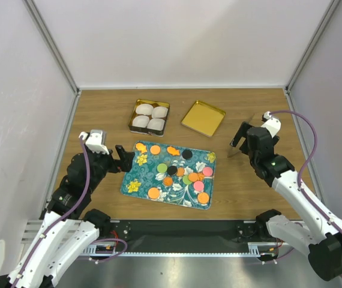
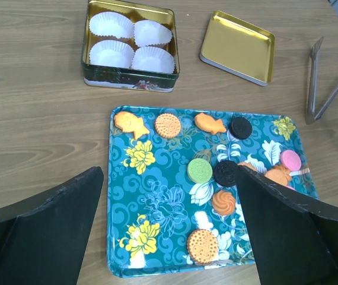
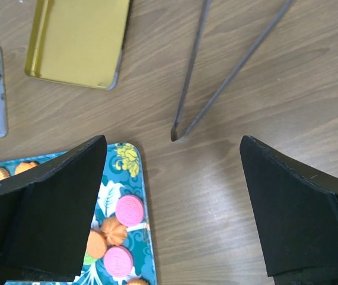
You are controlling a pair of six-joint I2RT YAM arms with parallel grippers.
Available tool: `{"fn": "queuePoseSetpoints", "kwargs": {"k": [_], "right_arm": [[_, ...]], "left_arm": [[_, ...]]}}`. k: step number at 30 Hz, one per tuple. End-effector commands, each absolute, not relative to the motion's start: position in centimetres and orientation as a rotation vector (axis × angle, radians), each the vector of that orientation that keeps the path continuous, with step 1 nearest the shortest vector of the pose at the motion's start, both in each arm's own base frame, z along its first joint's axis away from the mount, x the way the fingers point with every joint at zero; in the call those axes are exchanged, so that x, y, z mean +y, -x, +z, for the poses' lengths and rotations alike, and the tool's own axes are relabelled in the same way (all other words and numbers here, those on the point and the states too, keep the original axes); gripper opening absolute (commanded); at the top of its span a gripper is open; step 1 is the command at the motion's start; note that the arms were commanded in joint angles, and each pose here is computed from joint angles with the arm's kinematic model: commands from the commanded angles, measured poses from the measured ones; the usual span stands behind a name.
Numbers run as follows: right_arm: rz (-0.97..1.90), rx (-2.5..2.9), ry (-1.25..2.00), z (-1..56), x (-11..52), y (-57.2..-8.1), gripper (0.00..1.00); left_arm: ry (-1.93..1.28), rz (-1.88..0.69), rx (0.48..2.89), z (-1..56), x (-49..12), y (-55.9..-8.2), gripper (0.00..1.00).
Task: Pack the cookies
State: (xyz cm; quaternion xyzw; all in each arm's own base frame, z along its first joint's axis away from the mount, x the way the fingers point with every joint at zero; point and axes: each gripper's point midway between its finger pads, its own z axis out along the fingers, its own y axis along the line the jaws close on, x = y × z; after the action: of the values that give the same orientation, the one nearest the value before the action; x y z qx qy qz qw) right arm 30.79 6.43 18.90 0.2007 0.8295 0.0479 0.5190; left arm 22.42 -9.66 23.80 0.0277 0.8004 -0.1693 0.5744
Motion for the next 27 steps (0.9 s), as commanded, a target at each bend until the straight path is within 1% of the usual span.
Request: {"fn": "queuePoseSetpoints", "kwargs": {"k": [1, 7, 15, 20, 27], "right_arm": [[0.069, 1.97, -0.511, 19.7, 5.4, -30.5, 1.0], [0.003, 2.071, -0.578, 17.6, 4.4, -30.7, 0.99], [-0.039, 2.202, -0.811, 11.2, 0.2, -34.9, 1.0], [-0.027, 2.186, -0.837, 10.1, 0.2, -38.1, 1.0], [0.033, 2.152, -0.838, 10.5, 2.0, -39.8, 1.0]], "left_arm": [[-0.103, -0.416, 1.853, 24.7, -10.0, -22.3, 1.0], [-0.112, -0.423, 1.872, 24.2, -10.3, -22.4, 1.0], [-0.132, -0.439, 1.884, 23.9, -10.8, -22.3, 1.0], [-0.133, -0.44, 1.887, 23.8, -10.8, -22.4, 1.0], [-0.129, -0.434, 1.888, 23.8, -10.7, -22.4, 1.0]]}}
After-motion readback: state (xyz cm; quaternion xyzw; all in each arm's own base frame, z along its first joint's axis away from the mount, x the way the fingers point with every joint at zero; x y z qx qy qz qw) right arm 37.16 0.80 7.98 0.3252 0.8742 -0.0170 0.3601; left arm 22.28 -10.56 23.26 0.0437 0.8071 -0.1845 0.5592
